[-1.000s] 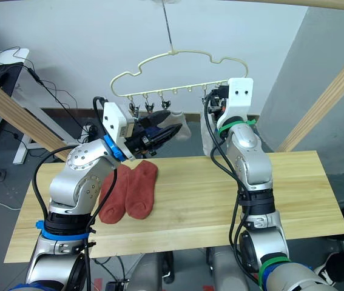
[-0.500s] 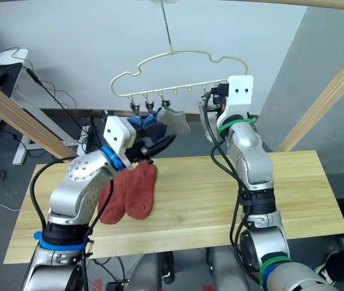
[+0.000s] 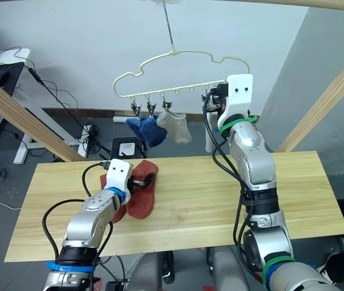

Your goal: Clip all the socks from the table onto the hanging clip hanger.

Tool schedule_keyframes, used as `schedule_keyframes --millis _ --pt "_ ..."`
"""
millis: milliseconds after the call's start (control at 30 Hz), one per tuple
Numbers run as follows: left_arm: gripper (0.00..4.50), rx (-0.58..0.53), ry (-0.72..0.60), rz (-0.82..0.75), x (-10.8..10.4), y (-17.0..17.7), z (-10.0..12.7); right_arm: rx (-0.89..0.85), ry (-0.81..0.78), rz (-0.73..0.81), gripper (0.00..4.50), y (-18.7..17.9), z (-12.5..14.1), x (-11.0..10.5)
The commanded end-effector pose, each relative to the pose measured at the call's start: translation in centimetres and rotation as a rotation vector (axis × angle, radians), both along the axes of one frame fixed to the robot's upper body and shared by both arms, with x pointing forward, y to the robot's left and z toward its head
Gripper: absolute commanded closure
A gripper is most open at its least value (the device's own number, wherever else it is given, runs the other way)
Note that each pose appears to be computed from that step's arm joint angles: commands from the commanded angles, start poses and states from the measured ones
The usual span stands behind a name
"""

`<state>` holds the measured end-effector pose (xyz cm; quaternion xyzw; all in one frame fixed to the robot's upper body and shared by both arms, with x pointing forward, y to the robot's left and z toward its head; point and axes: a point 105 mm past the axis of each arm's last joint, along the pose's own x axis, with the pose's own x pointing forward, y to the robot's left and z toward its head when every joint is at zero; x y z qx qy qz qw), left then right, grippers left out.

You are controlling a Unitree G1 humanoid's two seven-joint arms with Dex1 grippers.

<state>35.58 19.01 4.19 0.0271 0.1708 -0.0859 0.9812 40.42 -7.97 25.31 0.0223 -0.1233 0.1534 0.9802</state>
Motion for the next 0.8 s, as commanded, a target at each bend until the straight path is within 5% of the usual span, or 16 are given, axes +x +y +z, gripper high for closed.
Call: schedule_keyframes --millis 33,233,733,800 --pt "0.0 0.017 0.015 -0.015 0.3 -0.2 -0.6 -0.002 -0.057 0.017 4.41 0.1 1.5 -0.9" --pt "0.0 0.06 0.043 -0.075 0.3 -0.6 -1.5 -0.001 -0.052 0.017 4.41 0.1 1.4 -1.0" --pt "4.26 0.181 0.026 -0.14 -0.2 0.3 -1.9 0.008 -0.053 0.014 4.41 0.3 1.3 -1.0" --pt "4.5 0.2 -0.012 -0.172 -0.1 0.1 -1.4 0.008 -0.053 0.011 4.41 0.2 1.3 -1.0"
